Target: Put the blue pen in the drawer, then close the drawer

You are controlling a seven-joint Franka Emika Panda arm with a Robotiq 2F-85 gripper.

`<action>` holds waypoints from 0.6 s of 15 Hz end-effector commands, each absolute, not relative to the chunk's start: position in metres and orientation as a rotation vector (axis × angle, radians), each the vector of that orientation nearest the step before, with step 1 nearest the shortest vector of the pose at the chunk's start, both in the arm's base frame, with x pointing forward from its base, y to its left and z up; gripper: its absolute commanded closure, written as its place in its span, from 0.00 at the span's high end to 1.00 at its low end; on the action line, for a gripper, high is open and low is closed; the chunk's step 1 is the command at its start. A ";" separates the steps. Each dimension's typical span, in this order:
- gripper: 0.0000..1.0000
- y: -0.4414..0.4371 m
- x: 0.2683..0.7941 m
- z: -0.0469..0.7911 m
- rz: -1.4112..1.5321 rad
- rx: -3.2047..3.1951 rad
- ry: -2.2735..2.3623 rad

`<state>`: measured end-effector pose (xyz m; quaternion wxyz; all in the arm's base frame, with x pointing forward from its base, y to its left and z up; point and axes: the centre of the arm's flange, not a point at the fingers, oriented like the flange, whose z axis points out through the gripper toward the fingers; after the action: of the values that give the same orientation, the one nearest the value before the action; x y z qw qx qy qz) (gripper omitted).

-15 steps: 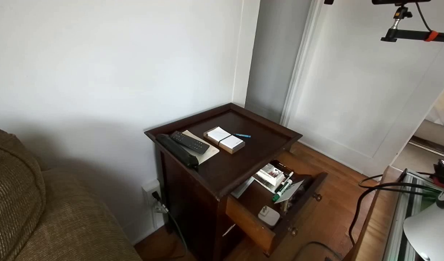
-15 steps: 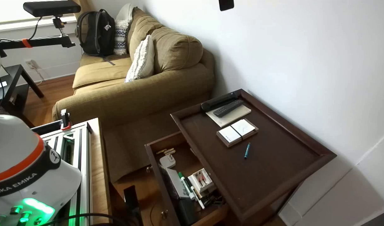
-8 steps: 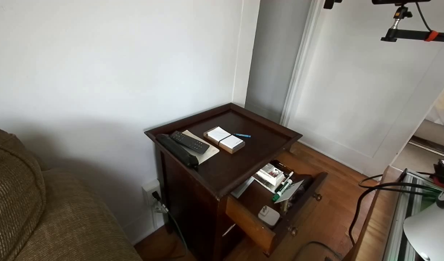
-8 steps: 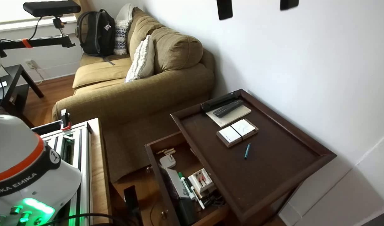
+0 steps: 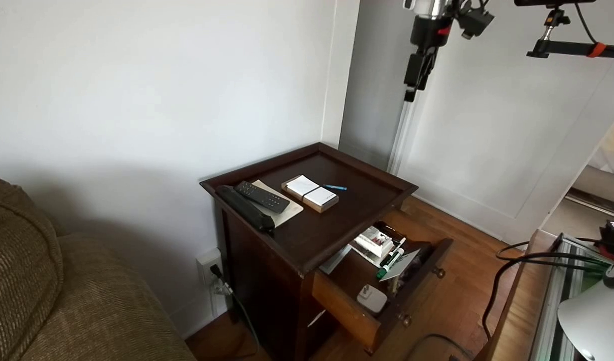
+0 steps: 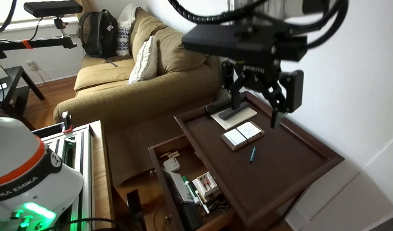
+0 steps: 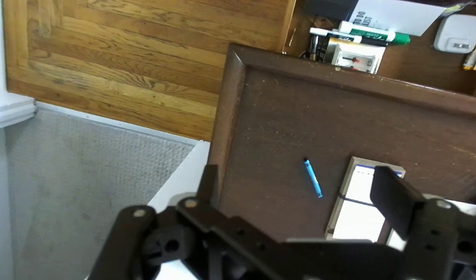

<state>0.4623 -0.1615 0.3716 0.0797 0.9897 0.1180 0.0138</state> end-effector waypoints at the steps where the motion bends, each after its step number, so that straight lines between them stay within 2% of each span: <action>1: 1.00 -0.149 0.494 0.304 0.030 2.991 0.435; 6: 1.00 -0.142 0.517 0.236 -0.014 3.062 0.490; 7: 1.00 -0.133 0.497 0.259 0.007 3.029 0.449; 9: 1.00 -0.131 0.500 0.249 -0.015 3.034 0.458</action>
<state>0.5003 -0.1311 0.2486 0.0364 0.9881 0.1493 -0.0050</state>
